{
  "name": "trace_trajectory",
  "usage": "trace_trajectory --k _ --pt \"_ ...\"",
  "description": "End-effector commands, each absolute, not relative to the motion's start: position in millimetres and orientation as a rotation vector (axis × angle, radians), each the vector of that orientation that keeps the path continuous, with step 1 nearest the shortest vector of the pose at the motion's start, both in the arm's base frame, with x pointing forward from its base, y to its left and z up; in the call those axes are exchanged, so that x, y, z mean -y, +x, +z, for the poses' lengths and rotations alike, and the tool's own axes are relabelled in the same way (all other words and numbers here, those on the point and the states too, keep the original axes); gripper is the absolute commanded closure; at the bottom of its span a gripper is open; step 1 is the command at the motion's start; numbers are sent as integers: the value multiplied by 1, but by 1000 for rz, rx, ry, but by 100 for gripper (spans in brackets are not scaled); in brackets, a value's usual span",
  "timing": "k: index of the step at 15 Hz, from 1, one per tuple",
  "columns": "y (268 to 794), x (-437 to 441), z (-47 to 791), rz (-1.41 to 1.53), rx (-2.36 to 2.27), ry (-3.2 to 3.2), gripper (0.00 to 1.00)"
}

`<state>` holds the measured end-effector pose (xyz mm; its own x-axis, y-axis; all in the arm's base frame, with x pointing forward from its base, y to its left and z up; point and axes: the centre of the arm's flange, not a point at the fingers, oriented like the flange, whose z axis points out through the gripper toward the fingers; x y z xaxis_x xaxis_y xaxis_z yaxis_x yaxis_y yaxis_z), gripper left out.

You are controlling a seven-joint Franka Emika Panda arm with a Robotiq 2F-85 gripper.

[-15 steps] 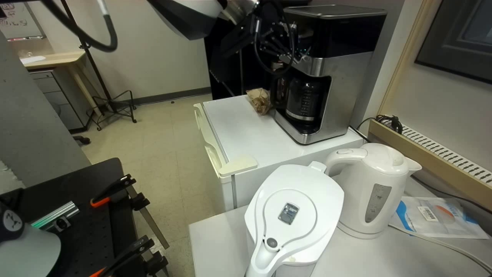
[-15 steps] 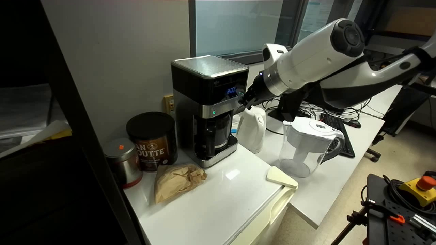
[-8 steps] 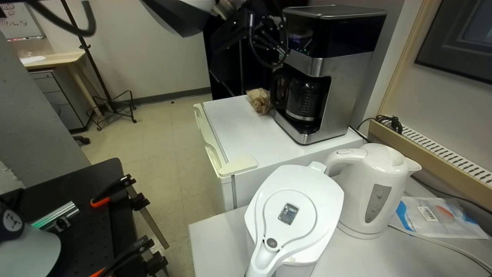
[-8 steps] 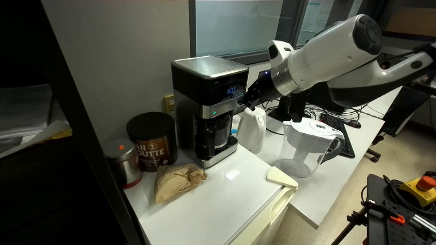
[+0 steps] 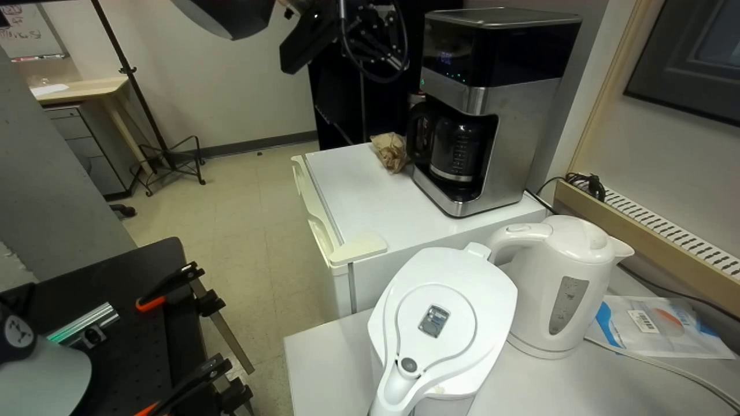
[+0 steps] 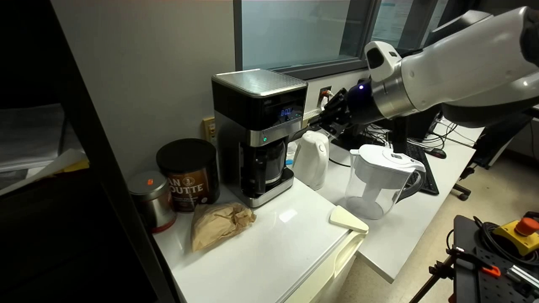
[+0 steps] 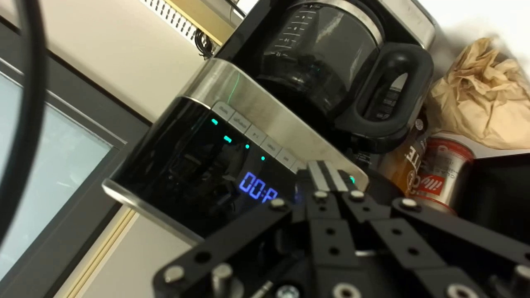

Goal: Press a button on the coffee making machine

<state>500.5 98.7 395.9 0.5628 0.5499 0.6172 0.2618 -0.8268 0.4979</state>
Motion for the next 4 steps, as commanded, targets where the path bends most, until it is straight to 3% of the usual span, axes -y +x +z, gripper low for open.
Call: trace_trajectory --k 1,4 --pt "457 -92 402 1191 -685 2413 100" --pt "437 -89 403 1200 -702 2398 100"
